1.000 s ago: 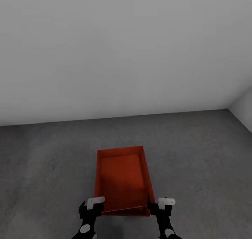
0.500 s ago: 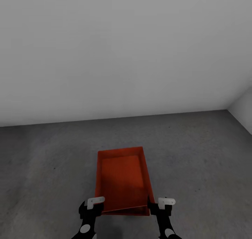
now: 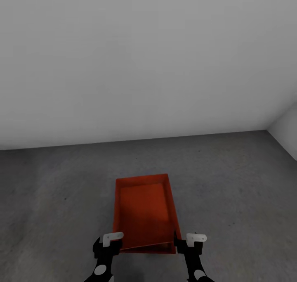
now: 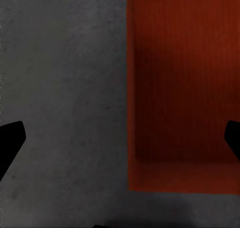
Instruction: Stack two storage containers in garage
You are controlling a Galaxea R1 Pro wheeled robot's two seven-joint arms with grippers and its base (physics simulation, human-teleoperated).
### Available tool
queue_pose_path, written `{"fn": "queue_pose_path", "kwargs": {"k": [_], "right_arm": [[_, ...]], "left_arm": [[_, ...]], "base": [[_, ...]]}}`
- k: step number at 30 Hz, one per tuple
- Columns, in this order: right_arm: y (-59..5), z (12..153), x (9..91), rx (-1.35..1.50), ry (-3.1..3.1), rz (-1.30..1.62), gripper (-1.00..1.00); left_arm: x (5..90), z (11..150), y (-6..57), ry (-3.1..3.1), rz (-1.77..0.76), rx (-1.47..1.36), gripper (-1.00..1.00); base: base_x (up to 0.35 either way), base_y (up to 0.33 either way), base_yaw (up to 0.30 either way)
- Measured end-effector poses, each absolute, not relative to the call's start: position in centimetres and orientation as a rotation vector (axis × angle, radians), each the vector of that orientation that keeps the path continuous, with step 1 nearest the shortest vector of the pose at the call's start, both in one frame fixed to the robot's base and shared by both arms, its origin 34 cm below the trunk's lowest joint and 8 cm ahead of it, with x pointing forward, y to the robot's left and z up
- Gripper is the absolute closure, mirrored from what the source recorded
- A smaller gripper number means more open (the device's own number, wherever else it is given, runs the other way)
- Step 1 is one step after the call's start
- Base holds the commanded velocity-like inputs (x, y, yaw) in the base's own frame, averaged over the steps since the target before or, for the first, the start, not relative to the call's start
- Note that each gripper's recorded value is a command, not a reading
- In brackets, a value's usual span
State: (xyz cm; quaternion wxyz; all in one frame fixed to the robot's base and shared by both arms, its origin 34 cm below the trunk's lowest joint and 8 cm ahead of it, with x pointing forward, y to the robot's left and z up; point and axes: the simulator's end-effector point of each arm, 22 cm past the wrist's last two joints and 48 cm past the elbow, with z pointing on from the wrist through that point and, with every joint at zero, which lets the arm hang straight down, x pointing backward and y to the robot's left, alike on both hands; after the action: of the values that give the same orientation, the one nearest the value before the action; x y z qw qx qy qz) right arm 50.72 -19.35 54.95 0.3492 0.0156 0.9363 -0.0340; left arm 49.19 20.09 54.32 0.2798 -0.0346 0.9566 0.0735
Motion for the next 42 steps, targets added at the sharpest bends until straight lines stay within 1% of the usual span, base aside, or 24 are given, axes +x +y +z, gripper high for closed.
{"fn": "queue_pose_path", "kwargs": {"k": [42], "right_arm": [[-19.4,59.5,49.6,0.042,2.428,-0.089,-1.0]], "left_arm": [[48.1,58.9,20.2,2.567,0.2,-0.096,-1.0]], "base": [[0.0,0.0,0.0]]}}
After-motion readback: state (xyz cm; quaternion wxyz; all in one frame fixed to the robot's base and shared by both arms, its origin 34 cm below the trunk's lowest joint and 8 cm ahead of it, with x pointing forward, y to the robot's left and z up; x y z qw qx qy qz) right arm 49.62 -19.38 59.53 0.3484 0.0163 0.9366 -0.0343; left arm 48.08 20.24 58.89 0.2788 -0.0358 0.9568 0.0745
